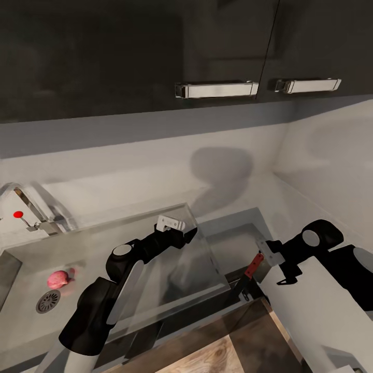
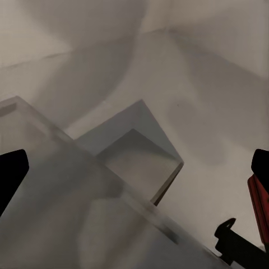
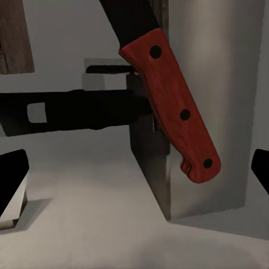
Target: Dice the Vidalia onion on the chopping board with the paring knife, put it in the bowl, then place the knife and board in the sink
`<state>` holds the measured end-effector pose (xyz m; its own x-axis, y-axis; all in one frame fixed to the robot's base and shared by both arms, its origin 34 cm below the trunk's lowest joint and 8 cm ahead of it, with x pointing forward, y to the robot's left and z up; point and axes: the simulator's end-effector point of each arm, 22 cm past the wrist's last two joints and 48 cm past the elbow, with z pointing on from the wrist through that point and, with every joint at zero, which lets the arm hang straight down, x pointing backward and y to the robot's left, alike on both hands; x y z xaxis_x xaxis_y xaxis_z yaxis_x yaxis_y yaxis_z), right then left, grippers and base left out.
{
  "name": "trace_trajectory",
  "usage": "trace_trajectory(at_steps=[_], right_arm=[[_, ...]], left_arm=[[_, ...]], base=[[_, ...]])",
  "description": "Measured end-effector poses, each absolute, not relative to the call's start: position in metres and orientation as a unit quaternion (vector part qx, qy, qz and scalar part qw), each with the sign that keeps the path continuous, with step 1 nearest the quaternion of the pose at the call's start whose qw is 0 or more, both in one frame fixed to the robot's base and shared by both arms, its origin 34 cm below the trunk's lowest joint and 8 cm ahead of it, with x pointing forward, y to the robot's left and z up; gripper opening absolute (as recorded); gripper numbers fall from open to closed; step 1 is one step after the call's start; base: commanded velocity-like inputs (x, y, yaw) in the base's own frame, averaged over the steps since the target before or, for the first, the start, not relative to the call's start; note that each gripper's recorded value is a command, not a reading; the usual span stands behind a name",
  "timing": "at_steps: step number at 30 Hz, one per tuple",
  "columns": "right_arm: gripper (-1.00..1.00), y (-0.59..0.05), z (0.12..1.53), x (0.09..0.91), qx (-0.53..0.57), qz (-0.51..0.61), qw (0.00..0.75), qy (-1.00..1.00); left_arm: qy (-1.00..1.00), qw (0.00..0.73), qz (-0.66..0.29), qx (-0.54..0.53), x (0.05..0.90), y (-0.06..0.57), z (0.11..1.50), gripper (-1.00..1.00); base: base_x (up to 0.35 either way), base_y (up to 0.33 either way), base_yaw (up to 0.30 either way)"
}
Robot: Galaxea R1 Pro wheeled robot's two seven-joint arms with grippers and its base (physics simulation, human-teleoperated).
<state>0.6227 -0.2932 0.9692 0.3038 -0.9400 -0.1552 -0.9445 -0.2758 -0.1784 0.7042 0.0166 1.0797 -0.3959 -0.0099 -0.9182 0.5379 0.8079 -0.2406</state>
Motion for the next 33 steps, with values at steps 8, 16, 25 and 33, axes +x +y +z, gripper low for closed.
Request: trace_trajectory(at_steps=[8,16,25,33], right_arm=[[1.00,-0.2933,0.9694,0.6234,-0.793,0.009,0.119,0.597],[1.00,-0.2933,0.9692,0.6235,-0.786,0.010,0.119,0.607],[1.00,-0.2935,0.9689,0.6235,-0.785,0.010,0.118,0.608],[1.00,-0.2933,0.9685,0.6230,-0.785,0.010,0.117,0.608]], left_arm=[[0.793,0.524,-0.262,0.166,0.7042,0.0165,1.0803,1.00],[0.793,0.524,-0.262,0.166,0.7041,0.0165,1.0804,1.00],[0.793,0.524,-0.262,0.166,0.7042,0.0166,1.0803,1.00],[0.793,0.524,-0.262,0.166,0.7042,0.0165,1.0803,1.00]], base=[[0.000,0.000,0.000],[0.017,-0.015,0.000],[0.005,-0.004,0.000],[0.000,0.000,0.000]])
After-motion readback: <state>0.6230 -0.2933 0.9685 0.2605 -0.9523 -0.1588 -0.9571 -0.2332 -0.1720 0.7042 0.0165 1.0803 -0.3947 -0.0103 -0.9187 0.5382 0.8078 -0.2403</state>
